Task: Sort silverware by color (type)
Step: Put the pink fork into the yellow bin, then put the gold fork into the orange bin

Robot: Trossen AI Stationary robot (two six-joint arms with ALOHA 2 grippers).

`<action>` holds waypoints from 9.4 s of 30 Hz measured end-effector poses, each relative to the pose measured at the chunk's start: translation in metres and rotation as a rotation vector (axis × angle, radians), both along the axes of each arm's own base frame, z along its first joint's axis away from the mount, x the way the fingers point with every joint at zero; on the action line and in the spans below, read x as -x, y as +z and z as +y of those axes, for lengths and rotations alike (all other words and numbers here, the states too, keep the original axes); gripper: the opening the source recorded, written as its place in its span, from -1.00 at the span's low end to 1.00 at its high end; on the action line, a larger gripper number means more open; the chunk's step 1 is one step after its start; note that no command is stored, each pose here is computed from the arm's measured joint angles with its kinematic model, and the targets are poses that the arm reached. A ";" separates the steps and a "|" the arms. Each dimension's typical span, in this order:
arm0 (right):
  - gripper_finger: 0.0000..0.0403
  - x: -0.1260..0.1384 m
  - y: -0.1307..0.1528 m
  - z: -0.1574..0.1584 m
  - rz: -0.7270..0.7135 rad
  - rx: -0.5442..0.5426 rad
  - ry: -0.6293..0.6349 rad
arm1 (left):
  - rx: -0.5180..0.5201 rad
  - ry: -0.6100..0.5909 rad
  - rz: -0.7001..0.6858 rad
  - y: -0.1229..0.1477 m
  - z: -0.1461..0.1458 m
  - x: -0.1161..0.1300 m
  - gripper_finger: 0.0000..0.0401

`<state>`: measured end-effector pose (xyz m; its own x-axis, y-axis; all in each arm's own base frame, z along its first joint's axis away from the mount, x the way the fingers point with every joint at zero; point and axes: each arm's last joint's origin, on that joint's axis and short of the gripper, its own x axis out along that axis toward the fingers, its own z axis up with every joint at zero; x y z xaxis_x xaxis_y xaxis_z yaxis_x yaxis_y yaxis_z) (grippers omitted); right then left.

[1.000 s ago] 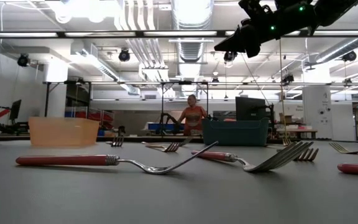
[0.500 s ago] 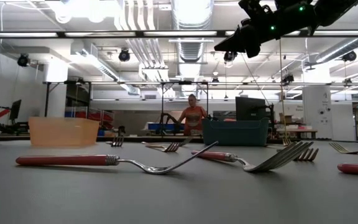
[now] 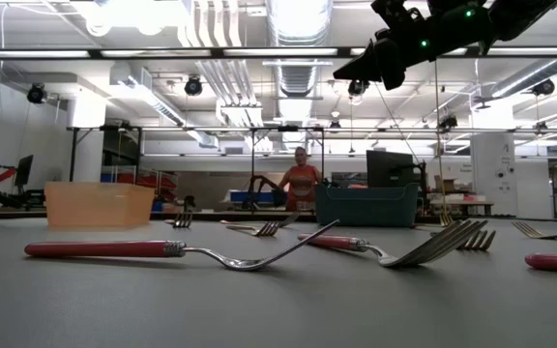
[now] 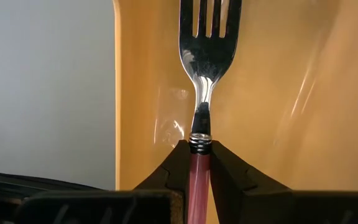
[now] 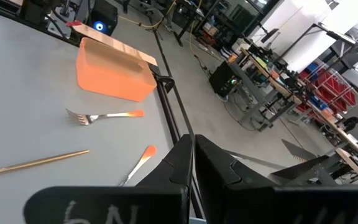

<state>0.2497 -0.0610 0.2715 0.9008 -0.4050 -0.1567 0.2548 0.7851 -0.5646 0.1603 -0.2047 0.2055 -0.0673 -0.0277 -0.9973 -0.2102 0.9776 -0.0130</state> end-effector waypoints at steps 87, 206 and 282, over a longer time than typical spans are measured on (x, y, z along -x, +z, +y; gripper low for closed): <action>-0.96 -0.014 0.001 0.005 -0.095 -0.958 -0.117 | -0.535 -0.409 -0.971 0.086 0.116 -0.039 -0.63; -0.94 -0.088 -0.113 0.112 1.432 -0.290 0.369 | -0.842 -0.248 -1.240 0.060 0.184 -0.024 -0.63; -0.94 -0.101 -0.040 0.062 -0.477 -0.510 0.040 | -0.588 0.086 -1.355 0.039 0.176 -0.057 -0.62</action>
